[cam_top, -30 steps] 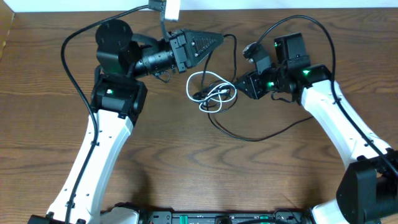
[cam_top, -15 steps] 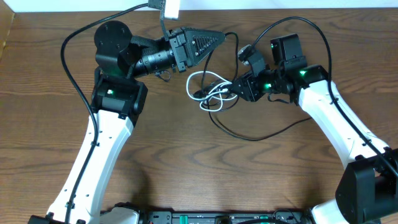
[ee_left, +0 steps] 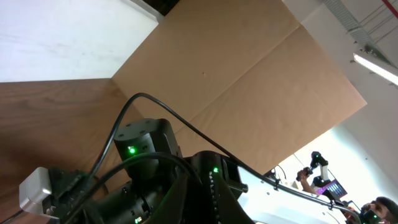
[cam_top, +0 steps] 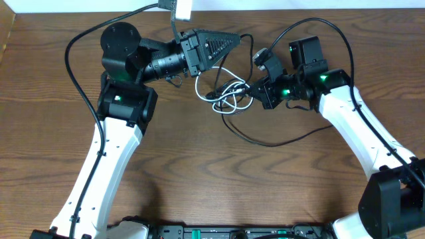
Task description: Untangle cables
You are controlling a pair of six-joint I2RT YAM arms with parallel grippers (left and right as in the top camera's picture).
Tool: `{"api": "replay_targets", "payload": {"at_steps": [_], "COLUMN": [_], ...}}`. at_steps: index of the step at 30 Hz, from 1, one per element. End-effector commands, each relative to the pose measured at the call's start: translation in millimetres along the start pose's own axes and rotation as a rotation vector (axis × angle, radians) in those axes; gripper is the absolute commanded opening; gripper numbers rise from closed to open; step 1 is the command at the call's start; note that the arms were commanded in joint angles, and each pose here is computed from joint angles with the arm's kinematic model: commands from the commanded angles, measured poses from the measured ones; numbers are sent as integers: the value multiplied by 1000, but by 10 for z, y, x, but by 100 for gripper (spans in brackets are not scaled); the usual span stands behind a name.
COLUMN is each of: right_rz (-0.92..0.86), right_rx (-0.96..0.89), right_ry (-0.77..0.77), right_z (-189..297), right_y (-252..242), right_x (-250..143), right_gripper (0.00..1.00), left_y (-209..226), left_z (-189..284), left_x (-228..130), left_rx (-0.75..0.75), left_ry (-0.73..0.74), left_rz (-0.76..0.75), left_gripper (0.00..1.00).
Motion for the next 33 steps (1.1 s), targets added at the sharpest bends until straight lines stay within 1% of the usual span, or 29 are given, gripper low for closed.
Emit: {"api": "replay_targets", "payload": {"at_steps": [1, 4, 5, 7, 9, 11, 14, 17, 21, 23, 26, 31, 32, 33], "right_rz": [4, -28, -38, -42, -35, -13, 36, 77, 60, 53, 12, -32, -44, -58], "right_rx": [-34, -80, -90, -100, -113, -137, -182, -246, -397, -444, -466, -429, -421, -411], "right_ry": [19, 52, 57, 50, 23, -17, -95, -176, -242, -255, -236, -123, -108, -90], "right_z": [-6, 35, 70, 169, 317, 520, 869, 1242, 1703, 1867, 1961, 1778, 1731, 1676], "right_y": [-22, -64, -64, -44, 0, 80, 243, 410, 496, 527, 517, 382, 342, 297], "right_x": [5, -49, -59, -46, 10, 96, 240, 349, 353, 309, 194, 8, -11, -33], "right_gripper": [1, 1, 1, 1, 1, 1, 1, 1, 1, 1, 1, 1, 3, 7], "left_y": [-156, -11, 111, 370, 675, 926, 1079, 1309, 1617, 1723, 1808, 1744, 1742, 1742], "left_z": [27, 29, 34, 68, 147, 226, 245, 309, 395, 398, 392, 328, 326, 327], "left_x": [-39, -82, -98, -112, -135, -184, -237, -199, -206, -256, -298, -311, -313, -316], "left_rx": [-26, 25, 77, 203, 368, 499, 547, 663, 798, 819, 828, 766, 763, 764], "left_ry": [12, 26, 20, -11, -40, -39, 4, -29, -43, -16, 5, 26, 27, 28], "left_rz": [-60, -111, -103, -82, -82, -75, -108, -91, -48, -23, 2, 2, 4, 5], "left_gripper": [8, 8, 9, 8, 9, 9, 8, 9, 9, 9, 9, 9, 9, 9]}}
Point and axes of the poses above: each gripper's point midway between its finger pads, its own z axis back along the fingers, its own y axis along the line the jaws close on, x = y × z, the point moved 4 cm from there along z, back along the fingers, and after that the axes turned 15 degrees about z, right-handed, at the moved point
